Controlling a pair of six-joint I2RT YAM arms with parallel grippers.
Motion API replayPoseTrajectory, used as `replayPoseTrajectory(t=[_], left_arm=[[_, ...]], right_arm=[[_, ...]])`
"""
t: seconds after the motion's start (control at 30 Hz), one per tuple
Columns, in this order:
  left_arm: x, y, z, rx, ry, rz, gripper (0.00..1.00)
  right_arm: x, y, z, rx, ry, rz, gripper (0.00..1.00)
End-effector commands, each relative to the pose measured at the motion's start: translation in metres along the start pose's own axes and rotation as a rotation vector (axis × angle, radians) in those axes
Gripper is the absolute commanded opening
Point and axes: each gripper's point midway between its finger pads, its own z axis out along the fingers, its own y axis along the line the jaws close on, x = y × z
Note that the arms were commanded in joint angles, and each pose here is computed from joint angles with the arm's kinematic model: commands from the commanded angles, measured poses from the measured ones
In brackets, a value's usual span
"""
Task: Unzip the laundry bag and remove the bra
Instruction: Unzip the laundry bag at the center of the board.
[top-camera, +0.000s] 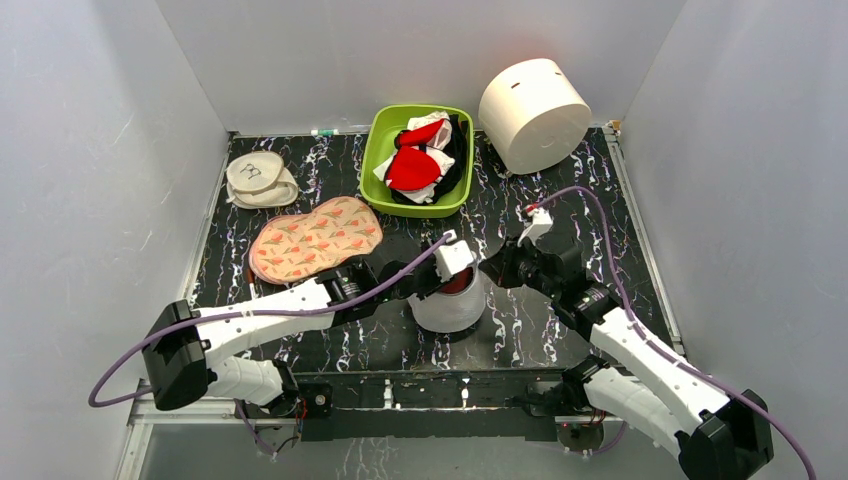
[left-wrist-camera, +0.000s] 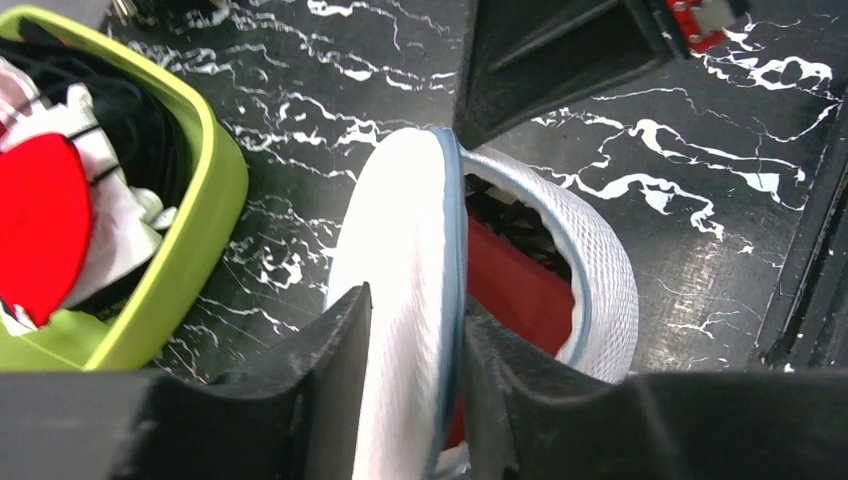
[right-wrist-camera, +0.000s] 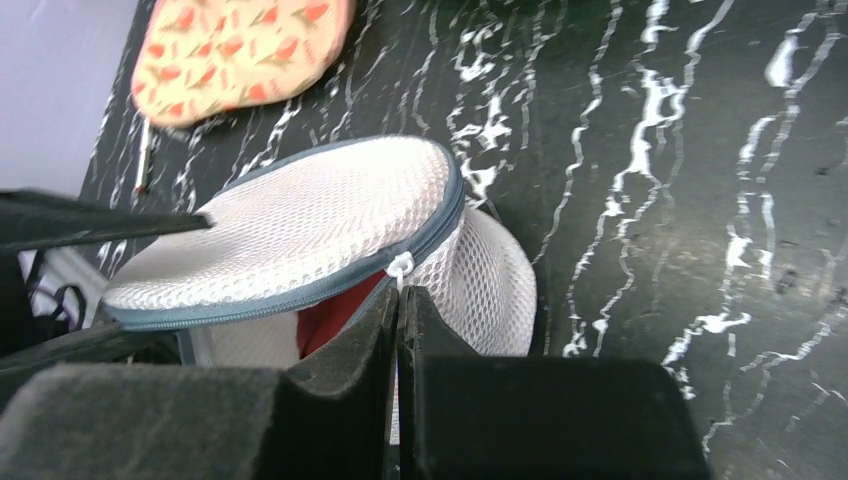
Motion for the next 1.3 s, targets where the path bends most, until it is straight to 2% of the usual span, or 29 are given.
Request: replayPoseTrajectory(t=[0.0, 0.17, 0.3, 0.43, 0.6, 0.8, 0.87, 1.07, 1.27], left_arm=[[-0.007, 0.005, 0.001, -0.022, 0.006, 0.005, 0.41], [-0.009, -0.001, 0.001, 0.002, -0.009, 0.003, 0.61], [-0.01, -0.004, 0.001, 0.009, -0.013, 0.004, 0.62], [-0.009, -0.004, 0.002, 0.01, -0.004, 0.004, 0.57], [-0.009, -0.001, 0.002, -0.008, 0.0, 0.006, 0.45], [-0.016, -0.001, -0.004, -0.011, -0.029, 0.01, 0.18], [-0.019, -0.002, -0.006, -0.006, -0.045, 0.013, 0.12], [-0.028, -0.009, -0.015, 0.034, -0.105, 0.025, 0.0], [-0.039, -0.008, -0.027, 0.032, -0.174, 0.028, 0.0]], right_arm=[[-0.024, 0.046, -0.005, -0.203, -0.024, -0.061, 0.0], [-0.027, 0.056, -0.005, -0.255, -0.02, -0.049, 0.0], [-0.025, 0.064, -0.006, -0.291, 0.0, -0.047, 0.0], [-0.022, 0.069, -0.008, -0.315, 0.014, -0.049, 0.0], [-0.02, 0.073, -0.01, -0.334, 0.021, -0.053, 0.0], [-0.018, 0.08, -0.012, -0.364, 0.041, -0.06, 0.0], [-0.02, 0.079, -0.012, -0.355, 0.037, -0.059, 0.0], [-0.017, 0.069, -0.003, -0.304, 0.04, -0.052, 0.0], [-0.02, 0.045, 0.006, -0.17, 0.011, -0.038, 0.0]])
